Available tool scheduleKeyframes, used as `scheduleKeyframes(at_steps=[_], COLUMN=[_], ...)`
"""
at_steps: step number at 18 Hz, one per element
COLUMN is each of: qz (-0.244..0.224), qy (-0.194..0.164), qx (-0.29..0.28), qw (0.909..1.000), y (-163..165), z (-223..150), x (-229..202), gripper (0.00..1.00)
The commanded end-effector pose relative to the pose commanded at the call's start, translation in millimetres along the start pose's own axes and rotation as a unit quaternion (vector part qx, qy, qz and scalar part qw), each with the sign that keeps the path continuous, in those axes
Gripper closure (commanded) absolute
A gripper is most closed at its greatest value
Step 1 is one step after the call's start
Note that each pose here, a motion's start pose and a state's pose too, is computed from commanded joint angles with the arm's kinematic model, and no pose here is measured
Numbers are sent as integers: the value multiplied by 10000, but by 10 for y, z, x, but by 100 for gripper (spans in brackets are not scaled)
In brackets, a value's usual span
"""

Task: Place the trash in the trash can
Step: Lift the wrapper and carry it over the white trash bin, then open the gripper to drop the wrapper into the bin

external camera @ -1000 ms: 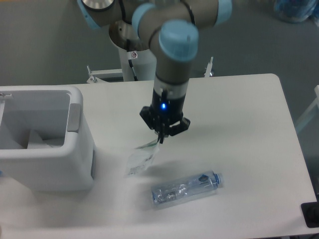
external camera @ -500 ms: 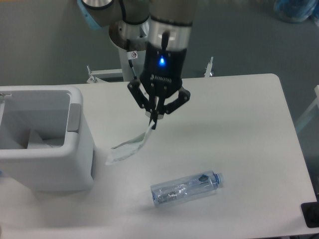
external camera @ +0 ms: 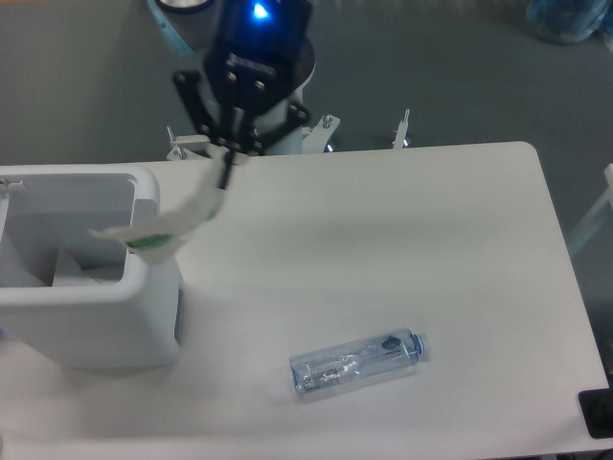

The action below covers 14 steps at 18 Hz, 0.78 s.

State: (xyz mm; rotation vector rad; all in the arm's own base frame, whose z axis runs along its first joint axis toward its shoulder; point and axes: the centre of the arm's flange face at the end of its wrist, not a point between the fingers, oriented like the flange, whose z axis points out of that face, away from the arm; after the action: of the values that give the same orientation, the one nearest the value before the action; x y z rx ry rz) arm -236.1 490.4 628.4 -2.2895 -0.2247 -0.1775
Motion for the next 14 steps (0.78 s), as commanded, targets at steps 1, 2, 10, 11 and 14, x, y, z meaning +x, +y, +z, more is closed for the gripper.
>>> scheduleKeyframes(at_steps=[1,2,10,11,14], qz=[40,66,139,151,211], qy=[87,172,632,681,742], qx=[-55,-120,-636,-685,-747], qw=[9999,9998,9959,9952,9942], y=[15,43,405,429,447], z=[79,166,721,786,889], x=[81,152,473,506,517], gripper=[100,100,85,74,0])
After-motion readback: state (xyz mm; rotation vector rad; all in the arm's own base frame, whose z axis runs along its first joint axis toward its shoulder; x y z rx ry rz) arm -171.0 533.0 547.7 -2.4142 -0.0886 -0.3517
